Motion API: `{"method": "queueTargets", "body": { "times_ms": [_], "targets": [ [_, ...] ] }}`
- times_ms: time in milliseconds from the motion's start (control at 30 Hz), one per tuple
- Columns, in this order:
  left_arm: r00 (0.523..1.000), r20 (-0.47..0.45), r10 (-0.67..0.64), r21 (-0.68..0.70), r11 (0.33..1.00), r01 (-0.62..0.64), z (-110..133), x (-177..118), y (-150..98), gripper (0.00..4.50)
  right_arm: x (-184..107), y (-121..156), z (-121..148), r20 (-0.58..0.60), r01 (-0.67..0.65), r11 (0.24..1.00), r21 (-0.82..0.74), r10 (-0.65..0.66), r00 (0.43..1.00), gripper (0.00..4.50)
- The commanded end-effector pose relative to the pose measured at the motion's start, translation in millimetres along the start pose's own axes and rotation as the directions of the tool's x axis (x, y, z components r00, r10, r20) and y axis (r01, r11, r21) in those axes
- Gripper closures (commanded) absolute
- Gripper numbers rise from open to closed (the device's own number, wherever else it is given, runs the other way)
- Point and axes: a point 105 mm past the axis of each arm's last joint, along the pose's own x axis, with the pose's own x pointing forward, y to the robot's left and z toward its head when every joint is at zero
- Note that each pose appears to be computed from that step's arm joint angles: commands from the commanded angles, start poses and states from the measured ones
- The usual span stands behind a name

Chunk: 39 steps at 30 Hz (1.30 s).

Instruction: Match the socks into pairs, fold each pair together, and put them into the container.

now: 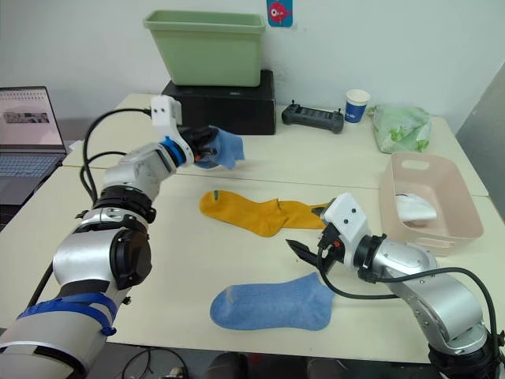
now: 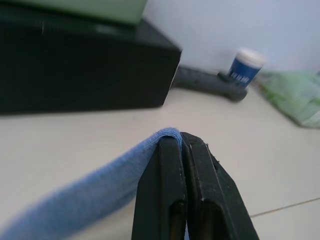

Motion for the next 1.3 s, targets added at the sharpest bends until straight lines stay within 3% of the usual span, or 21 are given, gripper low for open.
{"method": "queueTargets", "body": {
  "times_ms": [33,233,433,667,867,933,1067,1300],
  "targets": [
    [0.992,0.020,-0.122,-0.004,0.992,0.122,14.7,-23.9,-19.3,4.46,-6.1,2.1,10.6,0.034,0.001,0.999,-0.033,0.000,0.999,0.00],
    [0.953,-0.148,-0.264,-0.125,0.961,0.247,-18.4,-90.5,-49.5,4.46,-9.0,4.9,7.9,0.012,-0.038,0.999,-0.033,0.038,0.999,0.00],
    [0.907,-0.201,-0.371,-0.281,0.909,0.309,-44.0,-115.1,-87.9,4.46,-11.4,4.2,3.6,-0.014,-0.063,0.997,-0.033,0.062,0.998,0.00],
    [0.889,-0.199,-0.414,-0.411,0.858,0.308,-90.0,-103.8,-143.3,4.46,-20.0,0.7,-3.8,-0.054,-0.049,0.998,-0.033,0.047,0.997,0.00],
    [0.917,-0.197,-0.346,-0.457,0.860,0.226,-118.4,-83.3,-163.0,4.46,-24.6,0.7,-7.9,-0.072,-0.028,0.999,-0.036,0.025,0.997,0.00],
    [0.923,-0.280,-0.264,-0.456,0.883,0.114,-144.3,-79.5,-160.5,4.46,-25.2,0.3,-9.7,-0.082,-0.016,0.999,-0.040,0.013,0.997,0.00],
    [0.888,-0.324,-0.327,-0.400,0.898,0.185,-154.2,-90.6,-169.4,3.56,-27.0,0.7,-14.2,-0.106,-0.013,0.999,-0.043,0.008,0.994,0.00],
    [0.821,-0.315,-0.476,-0.264,0.875,0.406,-124.0,-131.5,-159.9,1.35,-26.7,-0.3,-19.5,-0.128,-0.004,0.999,-0.040,-0.001,0.992,0.00]
  ]
}}
